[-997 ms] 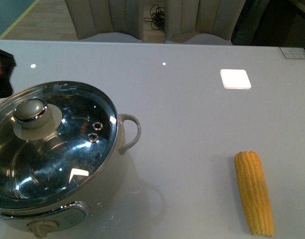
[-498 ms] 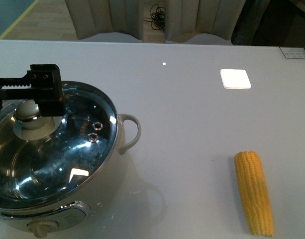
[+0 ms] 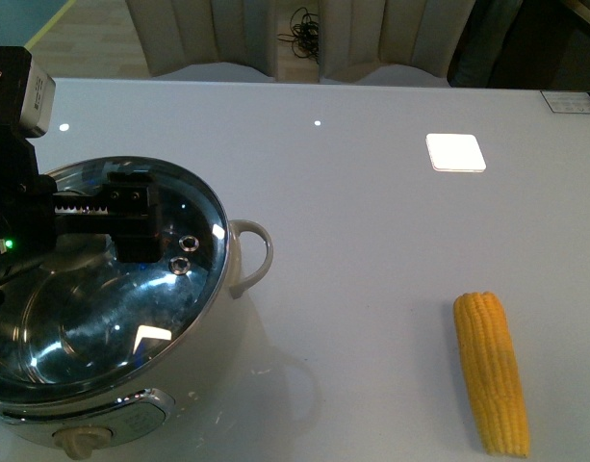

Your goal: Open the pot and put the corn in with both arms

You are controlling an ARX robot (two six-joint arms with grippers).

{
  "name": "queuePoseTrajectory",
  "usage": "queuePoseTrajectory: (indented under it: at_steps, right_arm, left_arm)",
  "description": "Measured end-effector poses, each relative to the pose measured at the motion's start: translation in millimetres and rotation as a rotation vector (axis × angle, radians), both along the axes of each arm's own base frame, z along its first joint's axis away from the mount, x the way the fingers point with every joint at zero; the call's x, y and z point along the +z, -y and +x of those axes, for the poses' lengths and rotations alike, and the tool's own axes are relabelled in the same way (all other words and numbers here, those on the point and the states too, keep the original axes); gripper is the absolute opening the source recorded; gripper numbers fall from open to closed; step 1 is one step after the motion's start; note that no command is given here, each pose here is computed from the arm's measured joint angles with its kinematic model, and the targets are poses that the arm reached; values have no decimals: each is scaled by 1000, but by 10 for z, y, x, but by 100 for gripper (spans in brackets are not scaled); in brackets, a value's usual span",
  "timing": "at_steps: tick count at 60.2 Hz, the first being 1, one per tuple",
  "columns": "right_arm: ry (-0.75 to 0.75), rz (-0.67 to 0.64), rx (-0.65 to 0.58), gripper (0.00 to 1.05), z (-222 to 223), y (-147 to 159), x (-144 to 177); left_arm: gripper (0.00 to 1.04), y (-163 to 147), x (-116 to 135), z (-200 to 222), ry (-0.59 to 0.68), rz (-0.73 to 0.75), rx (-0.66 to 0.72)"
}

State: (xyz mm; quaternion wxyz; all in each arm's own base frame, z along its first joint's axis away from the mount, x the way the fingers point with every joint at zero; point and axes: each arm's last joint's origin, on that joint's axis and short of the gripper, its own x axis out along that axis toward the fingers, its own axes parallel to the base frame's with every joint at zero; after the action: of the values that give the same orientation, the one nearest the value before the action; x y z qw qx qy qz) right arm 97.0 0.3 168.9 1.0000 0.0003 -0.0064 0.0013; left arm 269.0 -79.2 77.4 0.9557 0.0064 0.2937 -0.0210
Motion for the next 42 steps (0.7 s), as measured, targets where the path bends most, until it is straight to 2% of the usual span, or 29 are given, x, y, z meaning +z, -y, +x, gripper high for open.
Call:
queuePoseTrajectory:
  at_steps: [14,19,42]
  right_arm:
    - [0,0,0,96,0,0,0]
    - [0,0,0,96,0,0,0]
    - [0,0,0,96,0,0,0]
  left_arm:
    - [59,13,1,-5,4,12,12]
    - [43,3,3,-3,7,13,32]
    - [42,5,56,-11,-2,26,42]
